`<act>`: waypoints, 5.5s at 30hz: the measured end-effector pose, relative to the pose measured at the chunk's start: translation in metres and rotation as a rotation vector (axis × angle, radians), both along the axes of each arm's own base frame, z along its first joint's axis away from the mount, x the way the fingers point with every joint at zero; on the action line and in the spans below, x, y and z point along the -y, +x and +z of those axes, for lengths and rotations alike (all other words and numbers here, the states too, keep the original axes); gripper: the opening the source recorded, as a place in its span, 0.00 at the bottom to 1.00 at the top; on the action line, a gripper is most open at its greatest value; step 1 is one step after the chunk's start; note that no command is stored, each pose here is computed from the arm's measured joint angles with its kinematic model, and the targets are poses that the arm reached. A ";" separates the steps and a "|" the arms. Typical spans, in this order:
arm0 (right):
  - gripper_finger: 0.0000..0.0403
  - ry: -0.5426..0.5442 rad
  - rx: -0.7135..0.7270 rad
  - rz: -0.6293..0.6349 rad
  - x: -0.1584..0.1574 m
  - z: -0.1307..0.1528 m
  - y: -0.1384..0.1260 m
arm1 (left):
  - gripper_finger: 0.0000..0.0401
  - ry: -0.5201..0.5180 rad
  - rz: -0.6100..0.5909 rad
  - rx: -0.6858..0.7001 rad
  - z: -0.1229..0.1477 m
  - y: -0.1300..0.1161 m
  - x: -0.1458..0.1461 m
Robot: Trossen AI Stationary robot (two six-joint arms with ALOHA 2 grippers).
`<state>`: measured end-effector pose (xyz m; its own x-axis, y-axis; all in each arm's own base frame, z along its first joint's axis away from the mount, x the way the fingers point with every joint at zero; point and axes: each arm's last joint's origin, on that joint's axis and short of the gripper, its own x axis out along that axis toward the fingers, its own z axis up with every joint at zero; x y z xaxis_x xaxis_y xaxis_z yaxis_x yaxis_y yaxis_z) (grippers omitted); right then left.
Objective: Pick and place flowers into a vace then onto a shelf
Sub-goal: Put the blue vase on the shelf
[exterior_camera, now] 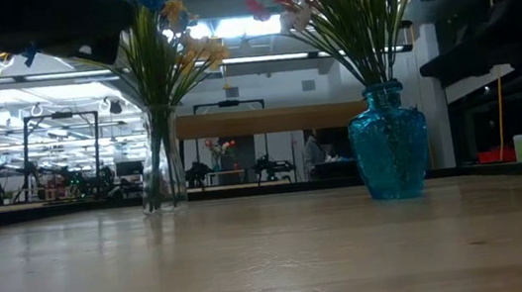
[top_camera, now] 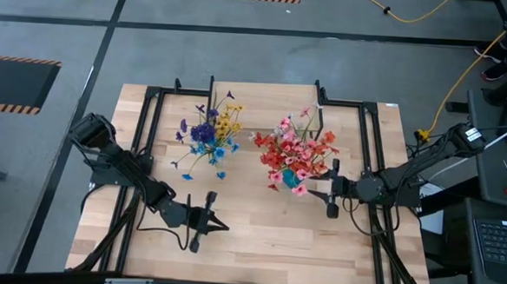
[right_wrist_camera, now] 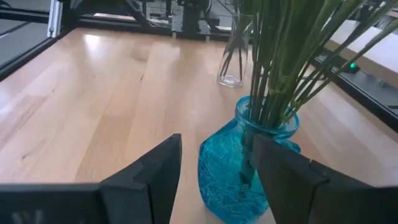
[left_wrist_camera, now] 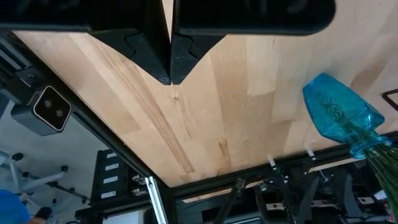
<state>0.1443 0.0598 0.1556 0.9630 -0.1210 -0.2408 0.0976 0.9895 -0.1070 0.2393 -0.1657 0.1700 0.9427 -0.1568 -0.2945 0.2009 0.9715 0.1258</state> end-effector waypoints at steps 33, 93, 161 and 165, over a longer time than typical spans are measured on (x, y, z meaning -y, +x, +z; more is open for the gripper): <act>0.49 0.026 0.027 -0.088 0.012 -0.001 0.012 | 0.00 -0.102 0.053 0.095 -0.027 -0.030 -0.024; 0.81 0.131 0.018 -0.166 0.023 -0.015 0.050 | 0.00 -0.089 0.142 0.104 -0.027 -0.025 -0.034; 0.49 -0.080 0.038 -0.239 0.049 0.130 0.105 | 0.00 -0.082 0.129 0.087 -0.028 -0.025 -0.033; 0.49 -0.088 0.028 -0.320 0.069 0.148 0.107 | 0.01 -0.081 0.129 0.087 -0.028 -0.025 -0.033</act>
<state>0.2513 -0.0090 0.3037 0.8790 -0.4372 -0.1903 0.4057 0.8954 -0.1835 0.2141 -0.1323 0.1416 0.9779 -0.0531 -0.2023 0.0660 0.9961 0.0577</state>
